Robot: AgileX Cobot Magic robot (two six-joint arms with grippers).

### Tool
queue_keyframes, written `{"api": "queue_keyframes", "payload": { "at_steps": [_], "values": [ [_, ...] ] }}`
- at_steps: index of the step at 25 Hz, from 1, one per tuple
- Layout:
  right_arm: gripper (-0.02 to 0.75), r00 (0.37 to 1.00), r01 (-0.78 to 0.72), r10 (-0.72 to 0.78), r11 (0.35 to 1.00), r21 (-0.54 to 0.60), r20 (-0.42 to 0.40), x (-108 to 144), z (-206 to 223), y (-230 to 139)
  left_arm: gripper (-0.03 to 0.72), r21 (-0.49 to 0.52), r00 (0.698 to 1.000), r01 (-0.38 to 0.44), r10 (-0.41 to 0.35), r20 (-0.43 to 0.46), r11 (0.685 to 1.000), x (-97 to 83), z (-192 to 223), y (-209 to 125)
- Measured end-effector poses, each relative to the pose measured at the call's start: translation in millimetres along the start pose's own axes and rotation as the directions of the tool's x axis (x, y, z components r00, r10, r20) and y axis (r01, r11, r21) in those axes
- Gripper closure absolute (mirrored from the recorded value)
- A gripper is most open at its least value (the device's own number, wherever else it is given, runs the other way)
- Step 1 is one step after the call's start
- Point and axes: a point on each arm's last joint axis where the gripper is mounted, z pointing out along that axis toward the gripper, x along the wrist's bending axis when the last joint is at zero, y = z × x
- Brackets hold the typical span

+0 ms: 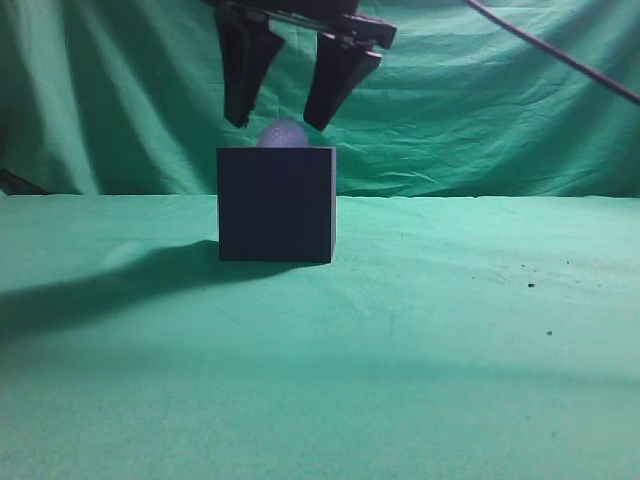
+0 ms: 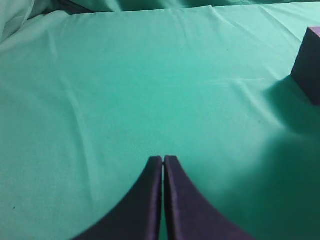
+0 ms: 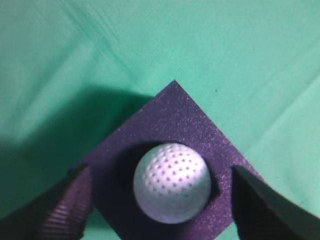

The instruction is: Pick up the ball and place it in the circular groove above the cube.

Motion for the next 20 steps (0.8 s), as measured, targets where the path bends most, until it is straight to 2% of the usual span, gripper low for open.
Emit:
{"api": "queue_keyframes", "payload": {
  "at_steps": [3, 5, 8, 10, 11, 12, 13, 20],
  "values": [
    [0.216, 1.0, 0.007, -0.007, 1.0, -0.008, 0.003, 0, -15, 11, 0.688, 0.0, 1.0, 0.0, 0.0, 0.0, 1.0, 0.0, 0, 0],
    [0.31, 1.0, 0.005, -0.005, 1.0, 0.002, 0.004, 0, -31, 20, 0.688, 0.0, 1.0, 0.0, 0.0, 0.0, 1.0, 0.0, 0, 0],
    [0.54, 1.0, -0.002, 0.001, 0.999, 0.047, 0.018, 0, -61, 29, 0.688, 0.0, 1.0, 0.0, 0.0, 0.0, 1.0, 0.0, 0, 0],
    [0.661, 0.999, 0.0, -0.001, 1.0, 0.017, 0.043, -2, -81, 38, 0.688, 0.0, 1.0, 0.0, 0.0, 0.0, 1.0, 0.0, 0, 0],
    [0.693, 0.999, 0.0, 0.001, 1.0, -0.003, 0.055, -2, -88, 42, 0.688, 0.0, 1.0, 0.0, 0.0, 0.0, 1.0, 0.0, 0, 0],
    [0.693, 0.999, 0.0, 0.001, 1.0, -0.003, 0.055, -2, -88, 42, 0.688, 0.0, 1.0, 0.0, 0.0, 0.0, 1.0, 0.0, 0, 0],
    [0.738, 0.998, -0.001, 0.002, 1.0, -0.019, 0.065, -2, -96, 44, 0.688, 0.0, 1.0, 0.0, 0.0, 0.0, 1.0, 0.0, 0, 0],
    [0.738, 0.993, -0.018, 0.023, 0.999, -0.043, 0.113, 0, -138, 26, 0.688, 0.0, 1.0, 0.0, 0.0, 0.0, 1.0, 0.0, 0, 0]
  ]
}}
